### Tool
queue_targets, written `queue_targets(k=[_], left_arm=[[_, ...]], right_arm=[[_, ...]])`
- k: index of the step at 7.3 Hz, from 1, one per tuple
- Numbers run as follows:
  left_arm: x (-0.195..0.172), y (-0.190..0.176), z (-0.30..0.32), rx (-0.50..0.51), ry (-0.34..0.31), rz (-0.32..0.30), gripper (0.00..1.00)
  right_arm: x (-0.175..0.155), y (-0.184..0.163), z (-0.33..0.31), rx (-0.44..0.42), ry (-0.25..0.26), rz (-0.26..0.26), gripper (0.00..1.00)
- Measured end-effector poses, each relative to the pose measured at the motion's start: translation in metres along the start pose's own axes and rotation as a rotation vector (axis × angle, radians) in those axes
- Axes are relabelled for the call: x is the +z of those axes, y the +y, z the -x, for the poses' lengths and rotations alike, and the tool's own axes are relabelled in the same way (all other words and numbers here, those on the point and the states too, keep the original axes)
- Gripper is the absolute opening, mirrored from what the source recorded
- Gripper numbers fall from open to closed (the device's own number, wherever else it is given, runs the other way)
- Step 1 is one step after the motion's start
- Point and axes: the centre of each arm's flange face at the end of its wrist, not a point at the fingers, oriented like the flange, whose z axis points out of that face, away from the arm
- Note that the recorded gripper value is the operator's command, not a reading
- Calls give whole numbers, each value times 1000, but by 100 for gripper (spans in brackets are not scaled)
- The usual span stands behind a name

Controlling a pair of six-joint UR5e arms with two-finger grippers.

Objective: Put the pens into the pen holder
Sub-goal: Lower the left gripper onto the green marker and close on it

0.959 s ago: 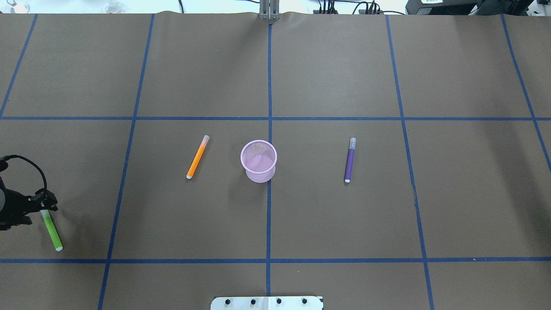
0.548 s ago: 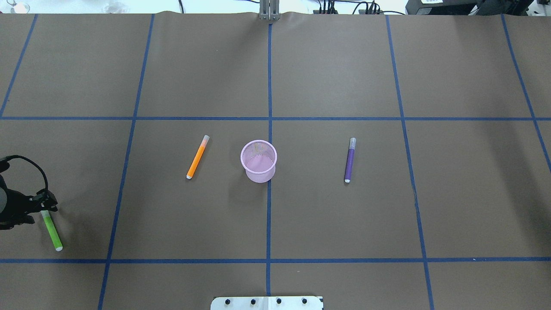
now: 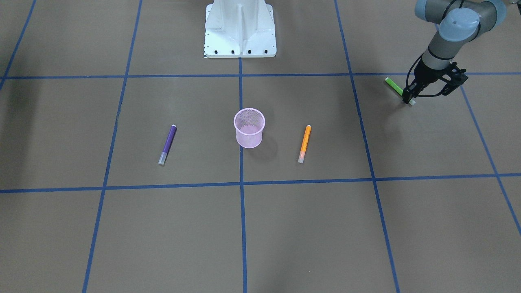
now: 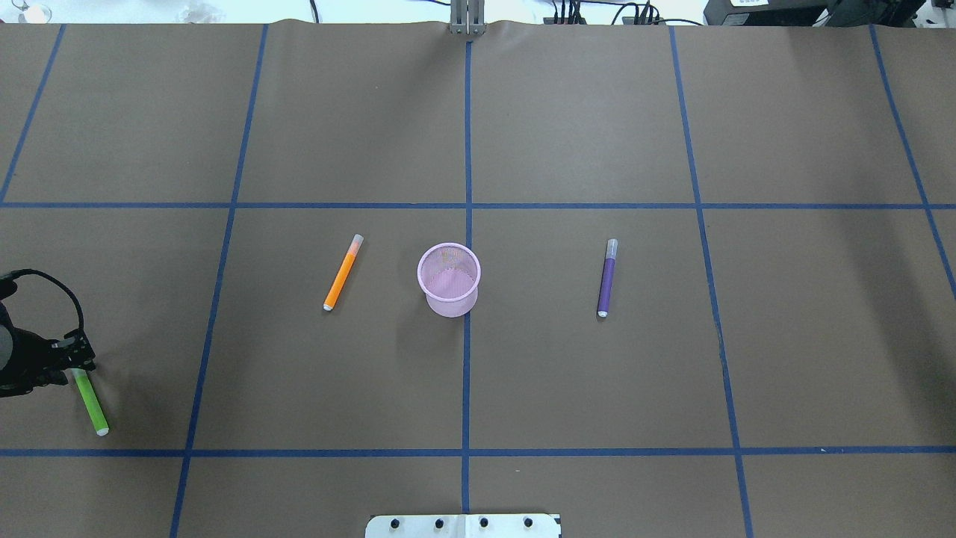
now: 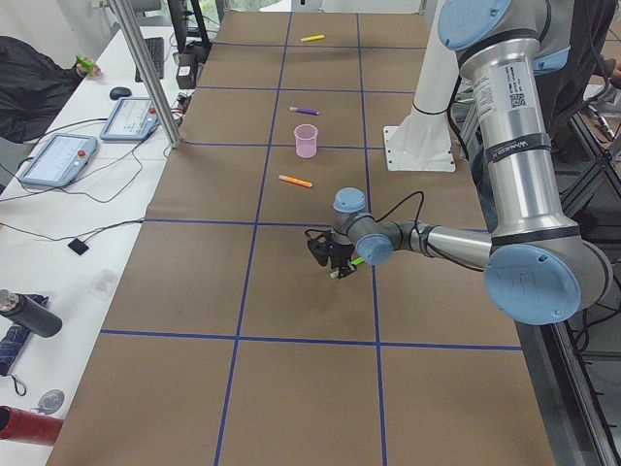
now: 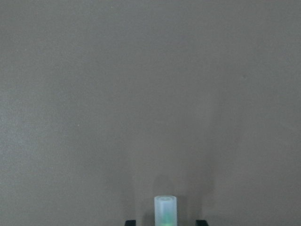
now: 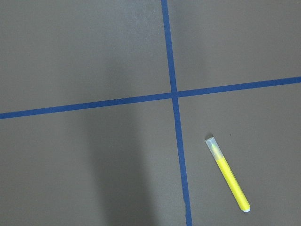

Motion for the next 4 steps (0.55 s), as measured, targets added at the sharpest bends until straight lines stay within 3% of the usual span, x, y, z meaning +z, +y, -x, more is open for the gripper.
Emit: queue_targets(k=[1, 3, 4], left_arm=[[0, 0, 0, 1, 0, 1, 29], [1, 1, 0, 2, -1, 2, 6], [1, 1, 0, 2, -1, 2, 0]], right_arm=[[0, -1, 1, -6, 1, -1, 99], [-1, -2, 1, -12, 3, -3, 99], [-1, -2, 1, -13, 5, -3, 99]])
